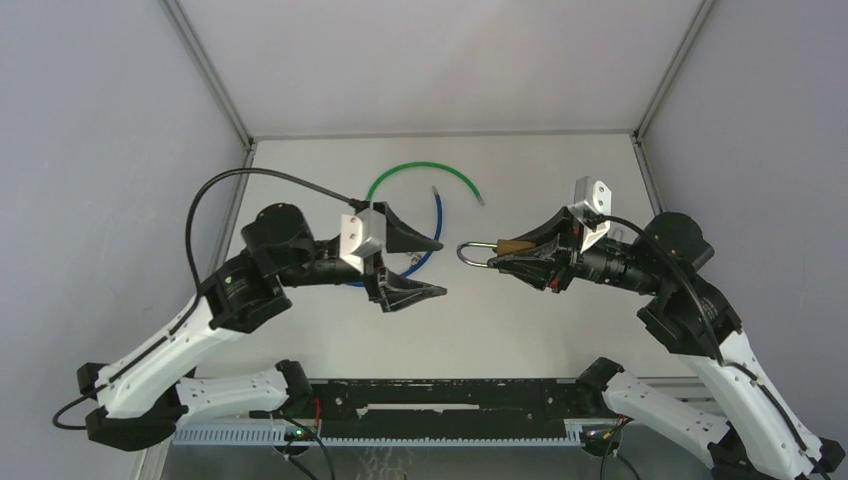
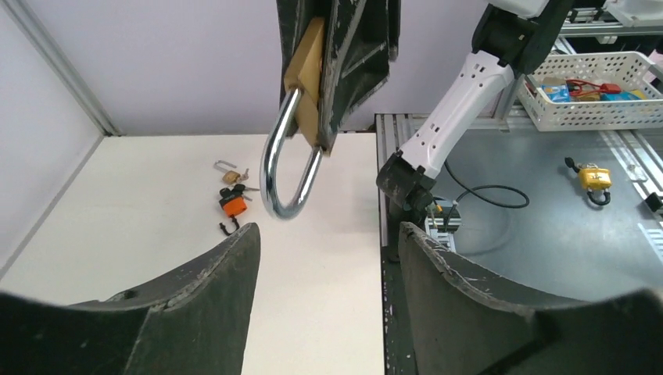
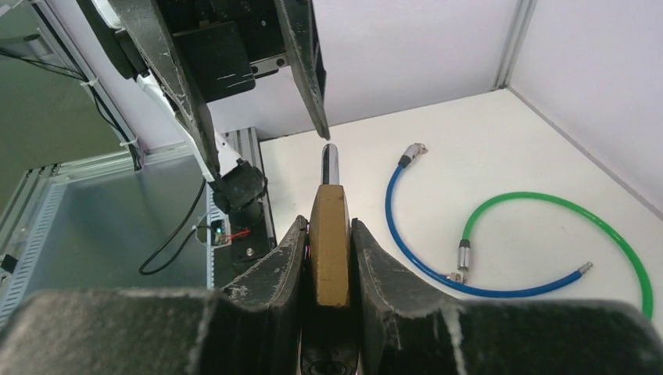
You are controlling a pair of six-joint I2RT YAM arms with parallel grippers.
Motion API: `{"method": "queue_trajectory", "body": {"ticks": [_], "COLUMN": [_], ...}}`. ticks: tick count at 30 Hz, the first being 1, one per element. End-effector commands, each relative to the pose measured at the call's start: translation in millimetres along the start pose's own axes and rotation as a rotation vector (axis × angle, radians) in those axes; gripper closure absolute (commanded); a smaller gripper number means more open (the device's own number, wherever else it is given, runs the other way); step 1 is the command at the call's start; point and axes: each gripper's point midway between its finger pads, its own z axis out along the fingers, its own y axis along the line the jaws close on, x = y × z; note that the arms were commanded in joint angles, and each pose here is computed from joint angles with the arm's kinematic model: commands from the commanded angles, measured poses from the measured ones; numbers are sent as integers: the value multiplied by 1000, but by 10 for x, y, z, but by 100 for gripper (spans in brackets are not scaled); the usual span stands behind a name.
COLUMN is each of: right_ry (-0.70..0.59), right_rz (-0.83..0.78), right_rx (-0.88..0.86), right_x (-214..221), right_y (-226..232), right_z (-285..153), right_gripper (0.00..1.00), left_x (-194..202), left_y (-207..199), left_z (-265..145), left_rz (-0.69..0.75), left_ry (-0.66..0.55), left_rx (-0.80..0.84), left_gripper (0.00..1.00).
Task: Lock with the key
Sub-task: Lock the lock.
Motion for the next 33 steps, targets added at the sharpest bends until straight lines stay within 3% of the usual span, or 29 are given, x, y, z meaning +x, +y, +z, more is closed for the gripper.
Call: {"method": "queue_trajectory", "body": {"ticks": [1, 11, 16, 18, 24, 30, 33], "right_ry": [-149, -225, -229, -228, -214, -218, -216], "right_rz": [-80, -62, -64, -66, -67, -71, -73], "right_rx": [-41, -169, -166, -167, -165, -169, -164], "right_x": [-450, -610, -612, -605, -569, -578, -571], "right_y": [110, 319, 308, 306, 296, 304, 299], "right_z": [-33, -4, 5, 10, 17, 16, 8], "right_gripper": [100, 100, 100, 100, 100, 100, 100], "left_x": [126, -98, 1, -19, -204, -229, -247], "left_y": [-63, 2, -22, -6, 35, 17, 21], "left_z": [-159, 75, 141, 146, 112, 132, 134], "left_rz": [19, -167, -219, -214, -143, -134, -130], "left_ry": [-7, -199, -203, -215, -256, -255, -260], "left_rx": [20, 4, -7, -13, -30, -13, -14], "left_gripper": [32, 34, 45, 49, 48, 66, 69]}}
